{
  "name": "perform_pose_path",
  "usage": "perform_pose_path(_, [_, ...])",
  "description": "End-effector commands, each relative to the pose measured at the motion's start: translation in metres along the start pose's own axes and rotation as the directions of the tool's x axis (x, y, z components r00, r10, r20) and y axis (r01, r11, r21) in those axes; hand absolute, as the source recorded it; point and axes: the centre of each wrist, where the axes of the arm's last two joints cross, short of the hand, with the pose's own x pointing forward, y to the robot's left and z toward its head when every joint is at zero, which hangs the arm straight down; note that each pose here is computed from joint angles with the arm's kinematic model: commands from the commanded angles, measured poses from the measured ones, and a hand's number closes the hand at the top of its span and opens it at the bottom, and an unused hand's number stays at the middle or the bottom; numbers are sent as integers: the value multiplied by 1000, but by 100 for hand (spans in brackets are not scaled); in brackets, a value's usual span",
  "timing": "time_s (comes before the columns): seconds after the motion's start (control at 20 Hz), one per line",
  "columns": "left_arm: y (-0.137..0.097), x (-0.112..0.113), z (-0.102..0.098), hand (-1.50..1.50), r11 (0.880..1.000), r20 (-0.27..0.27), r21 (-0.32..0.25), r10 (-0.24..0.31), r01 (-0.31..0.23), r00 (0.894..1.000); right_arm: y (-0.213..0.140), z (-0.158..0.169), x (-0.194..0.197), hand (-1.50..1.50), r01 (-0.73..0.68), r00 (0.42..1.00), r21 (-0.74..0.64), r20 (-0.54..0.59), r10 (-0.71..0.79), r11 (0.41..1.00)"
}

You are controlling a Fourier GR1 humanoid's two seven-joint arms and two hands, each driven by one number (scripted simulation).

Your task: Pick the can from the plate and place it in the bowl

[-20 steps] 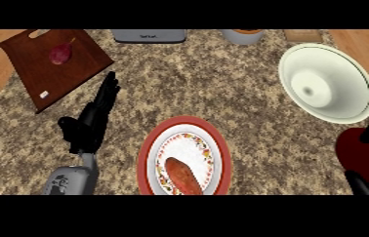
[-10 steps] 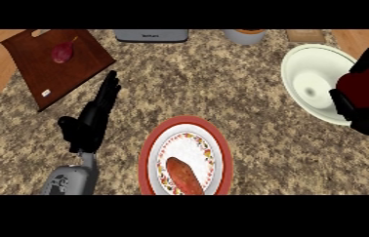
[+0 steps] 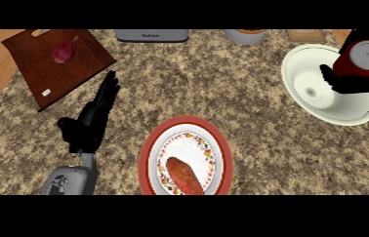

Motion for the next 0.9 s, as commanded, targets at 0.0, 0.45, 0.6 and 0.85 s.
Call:
perform_pose_path(0.0, [-14, 17, -13, 0, 1000, -10, -17, 14, -14, 1000, 14, -9, -43, 150, -49, 998, -1, -28, 49, 999])
perform_pose_path(0.45, [-14, 3, 0, 0, 999, -5, -34, 14, -14, 1000, 45, -13, -108, 150, -21, 992, 163, -117, 40, 986])
perform_pose_path(0.6, [-7, 7, -7, 0, 999, 9, -36, 14, -13, 1000, 45, -12, -122, -150, 107, 978, 185, -195, -70, 977])
perform_pose_path(0.85, [-9, 3, -4, 0, 1000, 3, -20, 9, -8, 1000, 65, 2, -136, -150, 220, 974, 250, -103, -200, 943])
